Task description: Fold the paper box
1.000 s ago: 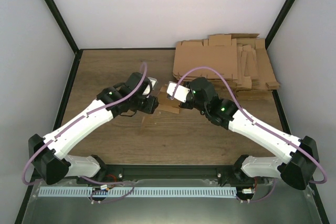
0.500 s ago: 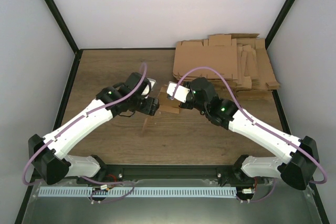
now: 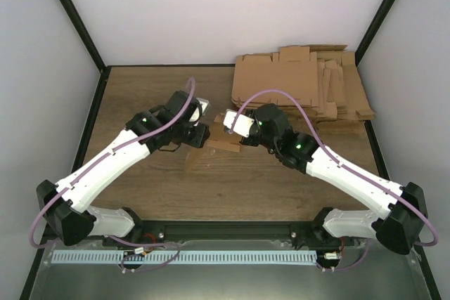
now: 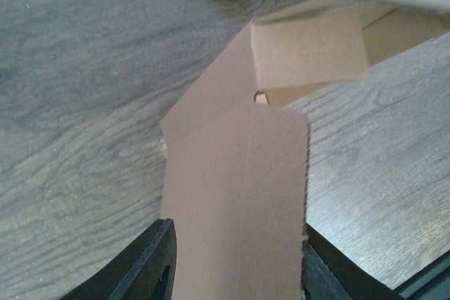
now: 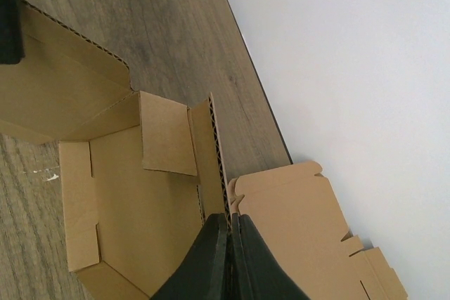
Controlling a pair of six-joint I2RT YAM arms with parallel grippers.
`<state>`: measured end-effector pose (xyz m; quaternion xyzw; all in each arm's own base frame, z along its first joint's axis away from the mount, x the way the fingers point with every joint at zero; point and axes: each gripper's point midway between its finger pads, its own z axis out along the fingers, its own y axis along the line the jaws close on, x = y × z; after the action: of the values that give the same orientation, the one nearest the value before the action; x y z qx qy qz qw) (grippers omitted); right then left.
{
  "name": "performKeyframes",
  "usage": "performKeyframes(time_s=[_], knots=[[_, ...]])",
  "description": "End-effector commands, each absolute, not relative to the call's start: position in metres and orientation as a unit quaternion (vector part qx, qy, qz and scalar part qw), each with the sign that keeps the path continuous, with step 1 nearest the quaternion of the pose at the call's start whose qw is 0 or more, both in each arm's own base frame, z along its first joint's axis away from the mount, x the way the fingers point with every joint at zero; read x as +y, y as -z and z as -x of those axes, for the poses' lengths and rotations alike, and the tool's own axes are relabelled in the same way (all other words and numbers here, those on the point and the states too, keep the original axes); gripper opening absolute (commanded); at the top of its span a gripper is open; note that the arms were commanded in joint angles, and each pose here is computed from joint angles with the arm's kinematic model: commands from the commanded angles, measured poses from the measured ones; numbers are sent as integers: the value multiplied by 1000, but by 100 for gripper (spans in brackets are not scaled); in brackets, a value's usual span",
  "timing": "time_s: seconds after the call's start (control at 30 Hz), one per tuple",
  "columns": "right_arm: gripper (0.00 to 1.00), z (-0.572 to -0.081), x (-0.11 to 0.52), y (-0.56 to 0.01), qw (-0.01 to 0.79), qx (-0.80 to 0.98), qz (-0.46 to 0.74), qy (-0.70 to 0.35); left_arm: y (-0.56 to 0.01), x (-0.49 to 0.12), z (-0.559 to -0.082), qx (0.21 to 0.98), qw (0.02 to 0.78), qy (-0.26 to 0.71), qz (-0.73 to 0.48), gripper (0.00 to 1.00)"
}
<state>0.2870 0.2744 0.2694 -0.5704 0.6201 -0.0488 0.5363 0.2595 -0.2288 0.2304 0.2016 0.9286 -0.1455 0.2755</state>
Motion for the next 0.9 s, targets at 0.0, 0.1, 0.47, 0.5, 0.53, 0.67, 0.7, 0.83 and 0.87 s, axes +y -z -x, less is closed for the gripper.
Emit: performKeyframes(time_s=[0.0, 0.1, 0.47, 0.5, 0.53, 0.67, 0.7, 0.83, 0.87], knots=[[1, -282, 278, -262, 525, 623, 579, 35, -250, -228, -268, 923, 300, 145, -192, 44], [1, -281, 278, -262, 524, 623, 580, 33, -253, -230, -269, 921, 303, 149, -196, 43], [2, -281, 280, -260, 522, 624, 581, 28, -256, -235, -267, 917, 303, 164, -202, 4], [2, -281, 280, -260, 522, 624, 581, 28, -255, -235, -267, 917, 302, 165, -200, 4], [2, -281, 280, -260, 522, 624, 581, 28, -255, -235, -267, 918, 301, 165, -201, 4], [4, -281, 281, -261, 523, 624, 580, 25, -255, -235, -268, 919, 300, 166, -195, 4], [4, -281, 281, -261, 524, 625, 579, 24, -254, -235, -268, 919, 300, 165, -195, 4], [7, -278, 281, -261, 523, 626, 578, 15, -253, -234, -269, 921, 299, 163, -191, 4], [8, -277, 281, -262, 523, 626, 578, 13, -252, -235, -269, 921, 297, 164, -191, 4]])
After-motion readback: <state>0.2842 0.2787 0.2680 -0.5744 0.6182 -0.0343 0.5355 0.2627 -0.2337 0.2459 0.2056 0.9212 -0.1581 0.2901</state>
